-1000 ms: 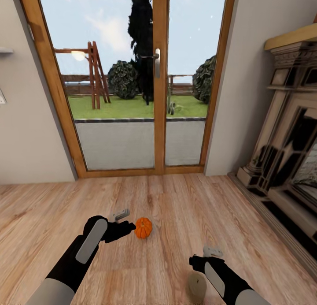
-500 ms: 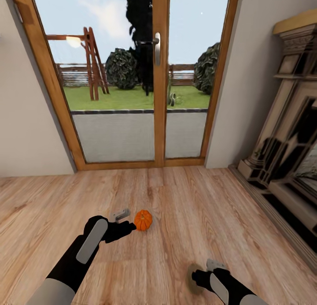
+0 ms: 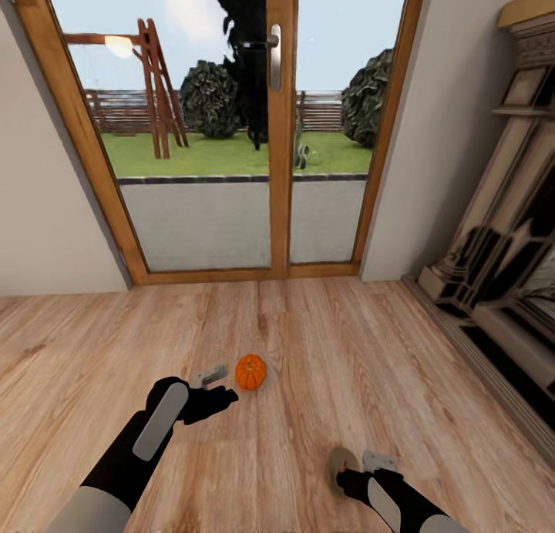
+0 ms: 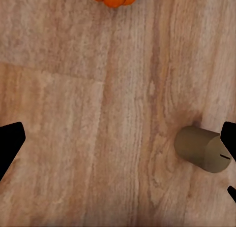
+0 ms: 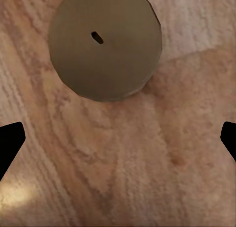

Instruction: Place each of the two pumpkins and all three candles from the living room inside a cabinet in the living room (use any cabinet), then make sure every cabinet is closed, and position the cauldron so it is next to a table in the living room.

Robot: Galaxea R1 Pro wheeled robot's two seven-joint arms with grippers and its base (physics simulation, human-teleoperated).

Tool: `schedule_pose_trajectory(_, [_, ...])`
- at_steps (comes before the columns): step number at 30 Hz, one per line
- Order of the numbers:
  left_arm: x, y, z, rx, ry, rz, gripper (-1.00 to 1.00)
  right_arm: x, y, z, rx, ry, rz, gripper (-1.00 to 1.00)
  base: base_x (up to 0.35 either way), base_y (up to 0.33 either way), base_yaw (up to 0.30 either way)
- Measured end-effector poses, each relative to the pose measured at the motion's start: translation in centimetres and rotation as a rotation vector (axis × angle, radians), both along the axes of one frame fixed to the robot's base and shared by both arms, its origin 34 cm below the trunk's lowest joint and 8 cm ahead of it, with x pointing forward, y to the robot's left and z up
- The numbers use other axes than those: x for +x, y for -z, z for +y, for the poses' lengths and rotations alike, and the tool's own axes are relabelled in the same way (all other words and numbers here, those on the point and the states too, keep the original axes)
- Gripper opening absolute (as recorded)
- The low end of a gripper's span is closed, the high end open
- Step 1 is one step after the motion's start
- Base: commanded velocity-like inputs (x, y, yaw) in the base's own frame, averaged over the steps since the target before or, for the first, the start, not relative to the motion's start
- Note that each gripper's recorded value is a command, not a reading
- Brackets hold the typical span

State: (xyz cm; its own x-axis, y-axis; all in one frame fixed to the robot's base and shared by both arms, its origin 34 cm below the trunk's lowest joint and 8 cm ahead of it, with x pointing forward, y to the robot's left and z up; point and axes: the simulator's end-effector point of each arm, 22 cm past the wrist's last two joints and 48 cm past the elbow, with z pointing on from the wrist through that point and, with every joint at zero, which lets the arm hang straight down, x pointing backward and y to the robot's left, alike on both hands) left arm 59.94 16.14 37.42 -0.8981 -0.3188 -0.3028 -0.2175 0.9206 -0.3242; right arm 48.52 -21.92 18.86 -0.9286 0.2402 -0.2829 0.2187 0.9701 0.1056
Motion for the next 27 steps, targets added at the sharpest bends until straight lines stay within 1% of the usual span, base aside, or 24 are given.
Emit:
schedule_pose_trajectory(8, [-0.4, 1.8, 0.0, -0.001, 0.0, 0.032, 1.0, -1.0, 1.4, 0.1, -0.002, -0.005, 0.031, 1.0, 0.0, 0.0, 0.0])
schedule_pose_trajectory(17, [-0.5, 1.6, -0.4, -0.032, -0.009, 0.038, 1.0, -0.9, 1.3, 0.3, -0.005, -0.018, 0.026, 1.0, 0.0, 0.0, 0.0])
schedule_pose_trajectory(27, [-0.6, 1.6, -0.6, -0.034, -0.005, 0.039, 1.0, -0.7, 1.2, 0.5, -0.003, -0.021, 0.022, 1.0, 0.065, 0.014, 0.0])
